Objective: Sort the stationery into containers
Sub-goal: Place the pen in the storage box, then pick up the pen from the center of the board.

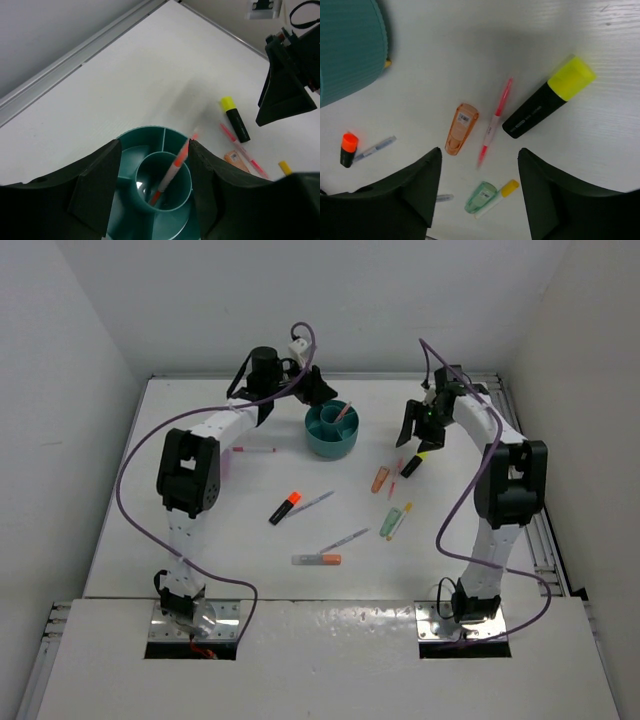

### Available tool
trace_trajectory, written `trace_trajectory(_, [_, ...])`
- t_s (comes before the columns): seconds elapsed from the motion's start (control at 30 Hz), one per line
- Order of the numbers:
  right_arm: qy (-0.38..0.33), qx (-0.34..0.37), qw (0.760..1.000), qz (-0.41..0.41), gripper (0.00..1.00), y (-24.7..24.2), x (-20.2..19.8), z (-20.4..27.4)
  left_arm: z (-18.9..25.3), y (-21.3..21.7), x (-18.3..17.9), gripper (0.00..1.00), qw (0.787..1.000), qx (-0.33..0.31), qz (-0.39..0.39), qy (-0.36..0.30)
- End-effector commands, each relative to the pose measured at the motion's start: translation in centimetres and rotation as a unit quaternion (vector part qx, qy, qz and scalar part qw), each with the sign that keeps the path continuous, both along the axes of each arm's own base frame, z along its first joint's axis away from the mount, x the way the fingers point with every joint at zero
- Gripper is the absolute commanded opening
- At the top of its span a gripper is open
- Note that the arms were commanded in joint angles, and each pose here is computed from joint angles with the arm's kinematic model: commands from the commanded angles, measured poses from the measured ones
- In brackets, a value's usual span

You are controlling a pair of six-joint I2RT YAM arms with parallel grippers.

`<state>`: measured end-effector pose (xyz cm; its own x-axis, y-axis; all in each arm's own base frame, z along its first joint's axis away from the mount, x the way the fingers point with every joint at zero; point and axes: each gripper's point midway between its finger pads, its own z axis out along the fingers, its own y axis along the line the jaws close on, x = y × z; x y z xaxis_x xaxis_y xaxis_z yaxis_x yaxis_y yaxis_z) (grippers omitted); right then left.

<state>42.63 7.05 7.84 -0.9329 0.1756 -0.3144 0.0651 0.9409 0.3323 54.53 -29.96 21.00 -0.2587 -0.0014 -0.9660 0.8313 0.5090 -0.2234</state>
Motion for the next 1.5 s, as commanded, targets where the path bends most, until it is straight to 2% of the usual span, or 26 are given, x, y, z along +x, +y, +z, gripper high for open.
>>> trace_trajectory(0.0, [0.001,0.022,1.0,-0.02,0.59,1.6,1.0,0.4,7.8,2.4,-0.6,0.62,0.996,0.015,0.023,-0.085])
trace_trajectory(0.03, [0.011,0.019,0.999,-0.024,0.53,1.6,0.8,-0.2,9.0,3.1,-0.5,0.62,0.993,0.03,0.037,-0.108])
trace_trajectory(0.1, [0.024,0.017,0.999,-0.03,0.48,1.7,0.7,-1.0,9.3,3.9,-0.8,0.62,0.992,0.05,0.052,-0.105])
trace_trajectory(0.13, [0.035,0.017,0.999,-0.036,0.46,1.7,0.5,-1.6,10.2,4.6,-0.8,0.62,0.987,0.067,0.065,-0.127])
trace_trajectory(0.27, [0.06,0.025,0.997,-0.046,0.36,2.0,0.4,-2.4,10.1,6.9,-1.8,0.62,0.984,0.098,0.093,-0.115])
trace_trajectory(0.5, [0.102,0.031,0.993,-0.053,0.35,2.5,0.0,-4.3,8.9,10.5,-2.8,0.62,0.979,0.115,0.148,-0.082])
trace_trajectory(0.83, [0.13,0.001,0.99,-0.05,0.34,2.3,-0.9,-6.2,8.6,12.1,-3.0,0.62,0.977,0.114,0.166,-0.073])
trace_trajectory(1.17, [0.172,-0.039,0.983,-0.054,0.26,1.5,-1.6,-8.2,9.6,14.3,-1.5,0.62,0.972,0.102,0.199,-0.07])
trace_trajectory(1.47, [0.195,-0.091,0.976,-0.041,0.2,0.9,-2.1,-9.9,9.1,16.8,-2.4,0.62,0.965,0.121,0.227,-0.05])
